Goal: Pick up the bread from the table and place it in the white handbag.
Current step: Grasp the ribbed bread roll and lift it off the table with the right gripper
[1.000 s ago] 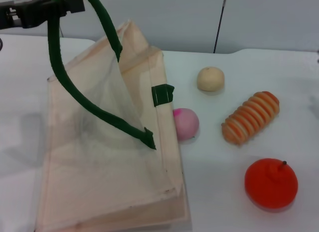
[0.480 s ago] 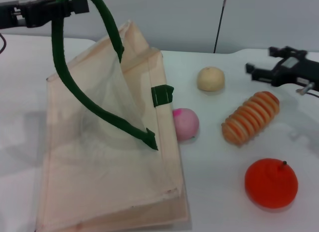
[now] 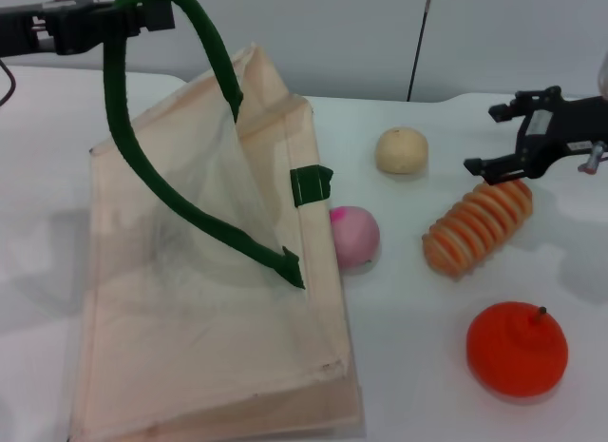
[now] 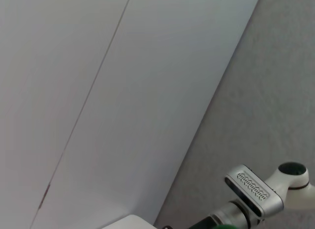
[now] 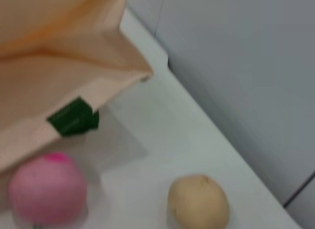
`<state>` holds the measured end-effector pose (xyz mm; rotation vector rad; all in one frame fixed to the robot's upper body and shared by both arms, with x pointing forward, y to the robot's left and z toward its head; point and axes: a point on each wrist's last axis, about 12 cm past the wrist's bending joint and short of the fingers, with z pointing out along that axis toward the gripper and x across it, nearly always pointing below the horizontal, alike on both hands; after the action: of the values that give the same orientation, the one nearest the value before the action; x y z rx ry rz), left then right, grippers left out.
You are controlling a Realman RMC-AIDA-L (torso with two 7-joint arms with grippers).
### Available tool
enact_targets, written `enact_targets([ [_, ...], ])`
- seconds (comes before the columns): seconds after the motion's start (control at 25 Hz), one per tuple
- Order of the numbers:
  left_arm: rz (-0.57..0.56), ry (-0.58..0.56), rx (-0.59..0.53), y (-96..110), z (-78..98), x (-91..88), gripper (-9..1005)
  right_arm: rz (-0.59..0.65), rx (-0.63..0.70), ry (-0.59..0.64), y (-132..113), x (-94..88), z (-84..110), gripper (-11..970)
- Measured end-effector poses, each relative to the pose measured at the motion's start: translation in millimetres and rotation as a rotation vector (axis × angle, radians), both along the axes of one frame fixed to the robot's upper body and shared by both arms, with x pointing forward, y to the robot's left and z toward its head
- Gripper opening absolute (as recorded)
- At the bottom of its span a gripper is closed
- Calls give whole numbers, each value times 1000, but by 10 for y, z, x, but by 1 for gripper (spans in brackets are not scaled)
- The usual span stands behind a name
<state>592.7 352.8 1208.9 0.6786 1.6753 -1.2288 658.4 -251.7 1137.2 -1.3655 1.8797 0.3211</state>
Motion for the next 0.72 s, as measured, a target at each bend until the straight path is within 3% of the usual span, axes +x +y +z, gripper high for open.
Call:
enact_targets([
  [0.52, -1, 15, 12, -23, -24, 11, 97, 120, -277, 55, 66, -30, 13, 870],
  [0.72, -1, 20, 18, -31, -30, 17, 97, 139, -308, 64, 113, -38, 31, 868],
])
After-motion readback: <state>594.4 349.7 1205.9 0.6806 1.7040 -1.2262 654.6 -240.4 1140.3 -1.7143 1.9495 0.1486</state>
